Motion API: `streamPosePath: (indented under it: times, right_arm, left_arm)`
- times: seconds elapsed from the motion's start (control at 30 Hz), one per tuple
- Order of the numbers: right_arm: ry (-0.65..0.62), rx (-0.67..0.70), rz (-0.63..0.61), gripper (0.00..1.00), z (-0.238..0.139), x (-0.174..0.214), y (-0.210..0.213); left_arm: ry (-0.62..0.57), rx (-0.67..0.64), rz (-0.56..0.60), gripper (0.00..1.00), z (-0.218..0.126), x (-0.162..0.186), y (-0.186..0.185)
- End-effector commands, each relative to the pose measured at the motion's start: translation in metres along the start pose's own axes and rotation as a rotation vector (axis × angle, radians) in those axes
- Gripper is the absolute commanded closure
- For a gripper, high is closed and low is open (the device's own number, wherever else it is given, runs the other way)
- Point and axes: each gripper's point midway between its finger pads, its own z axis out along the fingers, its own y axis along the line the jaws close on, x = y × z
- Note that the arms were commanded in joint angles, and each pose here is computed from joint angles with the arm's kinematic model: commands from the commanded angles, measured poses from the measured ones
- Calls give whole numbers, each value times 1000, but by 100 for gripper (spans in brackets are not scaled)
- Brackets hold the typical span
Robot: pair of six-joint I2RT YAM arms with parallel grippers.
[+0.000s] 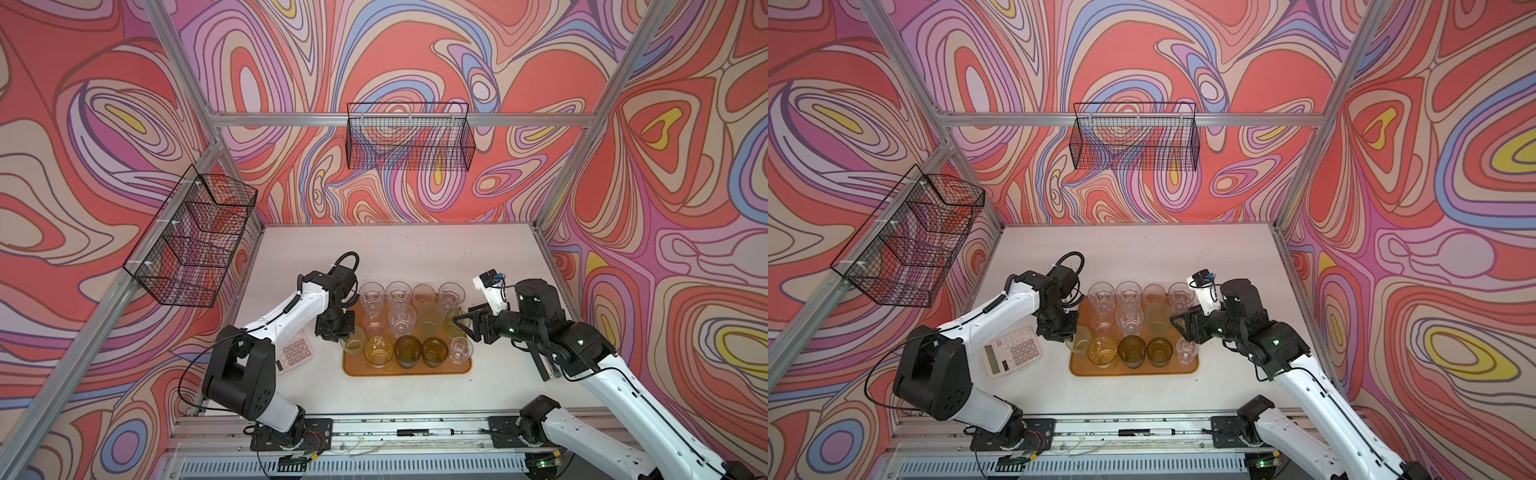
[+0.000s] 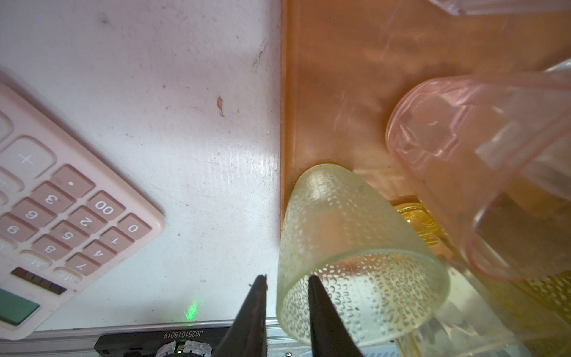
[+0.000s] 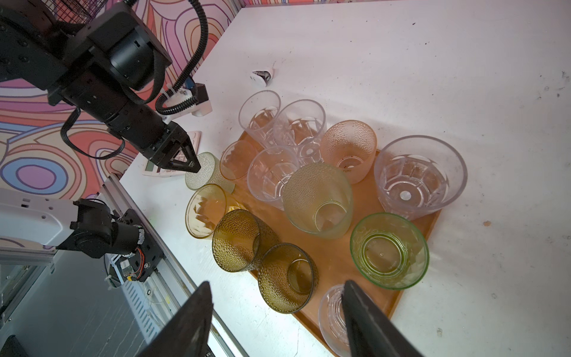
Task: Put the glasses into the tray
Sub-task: 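Open the left gripper and raise it off the pale green glass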
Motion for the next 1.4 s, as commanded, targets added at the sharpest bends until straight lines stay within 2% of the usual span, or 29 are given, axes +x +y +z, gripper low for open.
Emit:
streamPosePath:
  times: [0.0, 0.4, 0.73, 0.8, 0.9, 1.0, 1.1, 1.37]
  right_arm:
    - [-2, -6, -10, 31, 2, 1, 0]
    - [-2, -6, -10, 31, 2, 0, 0]
    - [-11, 14, -12, 31, 1, -1, -3]
    - [-9, 19, -10, 30, 2, 0, -4]
    - [-16, 29, -10, 30, 1, -2, -6]
    - [-23, 40, -11, 28, 0, -3, -7]
    - [-23, 60, -4, 26, -1, -4, -11]
    - [-36, 180, 4, 19, -1, -16, -29]
  left_arm:
    - [-25, 7, -3, 67, -9, 0, -1]
    - [-71, 10, 8, 47, -28, 1, 1]
    - [-125, 9, 24, 30, -67, 7, 5]
    - [-141, 13, 26, 25, -78, 8, 5]
    - [-175, 25, 34, 10, -94, 8, 4]
    - [-218, 34, 45, 7, -111, 6, 4]
    - [-268, 60, 61, 0, -127, 3, 0]
    - [-406, 100, 100, 0, -157, -13, -8]
